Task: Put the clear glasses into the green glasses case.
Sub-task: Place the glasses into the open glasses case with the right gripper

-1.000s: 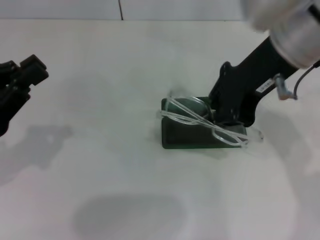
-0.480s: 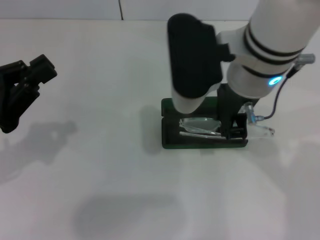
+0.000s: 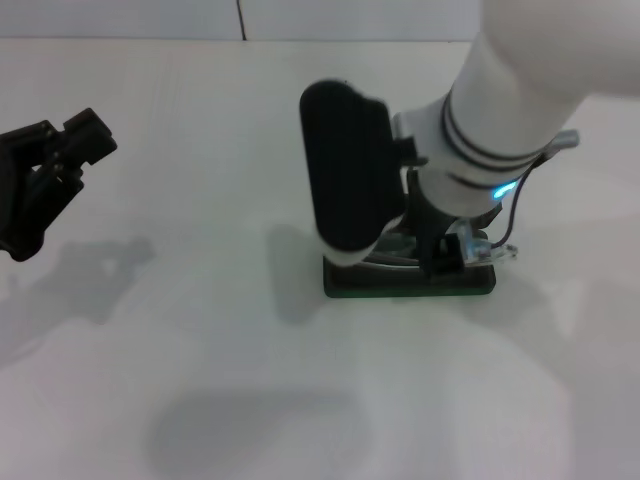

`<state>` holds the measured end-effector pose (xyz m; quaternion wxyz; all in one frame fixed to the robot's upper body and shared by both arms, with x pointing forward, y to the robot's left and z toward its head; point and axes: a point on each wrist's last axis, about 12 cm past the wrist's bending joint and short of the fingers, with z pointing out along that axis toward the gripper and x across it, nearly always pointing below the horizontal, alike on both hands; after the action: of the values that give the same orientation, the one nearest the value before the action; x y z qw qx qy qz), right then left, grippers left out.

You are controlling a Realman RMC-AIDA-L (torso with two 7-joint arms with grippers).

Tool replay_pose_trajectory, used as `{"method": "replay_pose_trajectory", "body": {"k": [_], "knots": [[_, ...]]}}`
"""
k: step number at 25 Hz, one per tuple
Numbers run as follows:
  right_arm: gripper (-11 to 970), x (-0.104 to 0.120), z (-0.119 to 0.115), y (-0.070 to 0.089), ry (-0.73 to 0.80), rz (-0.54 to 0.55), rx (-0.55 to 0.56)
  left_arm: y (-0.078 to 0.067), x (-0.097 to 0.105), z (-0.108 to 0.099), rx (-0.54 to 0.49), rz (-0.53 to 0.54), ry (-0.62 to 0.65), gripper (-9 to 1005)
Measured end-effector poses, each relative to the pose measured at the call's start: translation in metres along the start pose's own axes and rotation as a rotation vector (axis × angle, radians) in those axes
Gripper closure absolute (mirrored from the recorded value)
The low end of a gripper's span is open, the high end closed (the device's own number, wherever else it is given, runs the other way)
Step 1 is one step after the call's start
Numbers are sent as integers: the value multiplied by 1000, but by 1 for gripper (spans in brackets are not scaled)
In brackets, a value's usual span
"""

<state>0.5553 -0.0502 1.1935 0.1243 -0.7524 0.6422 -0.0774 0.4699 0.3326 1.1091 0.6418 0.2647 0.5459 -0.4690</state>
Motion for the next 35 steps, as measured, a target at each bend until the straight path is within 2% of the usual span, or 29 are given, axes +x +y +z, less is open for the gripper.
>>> {"method": "replay_pose_trajectory", "body": {"k": [6,24,35], "knots": [[838,-5,15,5,28,-30,37,1,-1,2,5,-1,1,823],[837,-11,22,5,65,-93,126,7,0,9,2,-4,15,819],[836,-12,28,8,56,-109,133,7,1,10,2,-4,12,817]]}}
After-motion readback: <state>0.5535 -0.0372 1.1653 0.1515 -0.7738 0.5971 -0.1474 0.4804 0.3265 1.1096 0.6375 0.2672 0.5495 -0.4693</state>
